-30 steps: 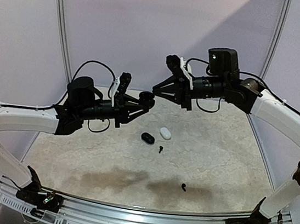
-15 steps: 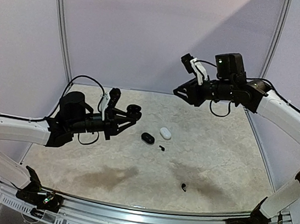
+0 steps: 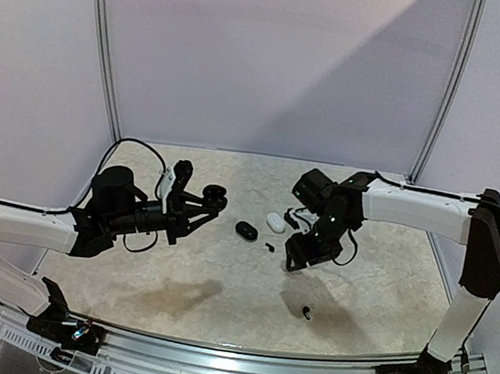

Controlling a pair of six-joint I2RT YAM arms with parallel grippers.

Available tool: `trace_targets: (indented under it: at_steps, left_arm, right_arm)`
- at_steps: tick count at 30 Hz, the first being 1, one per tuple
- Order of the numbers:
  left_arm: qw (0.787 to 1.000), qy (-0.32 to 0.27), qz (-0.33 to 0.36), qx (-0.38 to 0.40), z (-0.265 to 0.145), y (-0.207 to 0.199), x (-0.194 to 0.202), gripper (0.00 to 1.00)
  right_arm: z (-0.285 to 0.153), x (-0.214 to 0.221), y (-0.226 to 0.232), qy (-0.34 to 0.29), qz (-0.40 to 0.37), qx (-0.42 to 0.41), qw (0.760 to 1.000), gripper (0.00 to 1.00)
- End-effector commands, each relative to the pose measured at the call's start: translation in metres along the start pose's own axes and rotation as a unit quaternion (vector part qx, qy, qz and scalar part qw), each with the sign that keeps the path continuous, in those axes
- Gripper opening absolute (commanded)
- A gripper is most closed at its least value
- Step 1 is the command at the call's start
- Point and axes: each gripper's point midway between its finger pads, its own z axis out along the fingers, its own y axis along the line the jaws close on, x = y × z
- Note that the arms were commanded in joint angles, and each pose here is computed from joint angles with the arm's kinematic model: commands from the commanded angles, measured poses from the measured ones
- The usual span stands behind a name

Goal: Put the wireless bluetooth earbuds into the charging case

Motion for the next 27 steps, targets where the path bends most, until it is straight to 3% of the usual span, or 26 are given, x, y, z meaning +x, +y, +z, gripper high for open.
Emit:
trace_targets:
  at_steps: [1, 9, 15, 27]
  left_arm:
    - [1.0, -0.014, 0.013, 0.003, -0.004, -0.007, -0.005, 0.0]
    - [1.0, -0.015, 0.015, 0.003, -0.006, -0.009, -0.004, 0.0]
    - [1.0, -0.016, 0.016, 0.002, -0.007, -0.009, -0.004, 0.0]
    - [1.0, -0.016, 0.018, 0.0, -0.009, -0.009, -0.003, 0.0]
  right_arm:
    - [0.032, 0.045, -0.013, 0.109, 0.06, 0.05, 0.991, 0.61]
    - [0.052, 0.071, 0.001, 0.163, 0.078, 0.05, 0.982, 0.59]
    - [0.059, 0.083, 0.005, 0.176, 0.1, 0.047, 0.978, 0.42]
    - [0.065, 0.095, -0.003, 0.197, 0.101, 0.08, 0.972, 0.29]
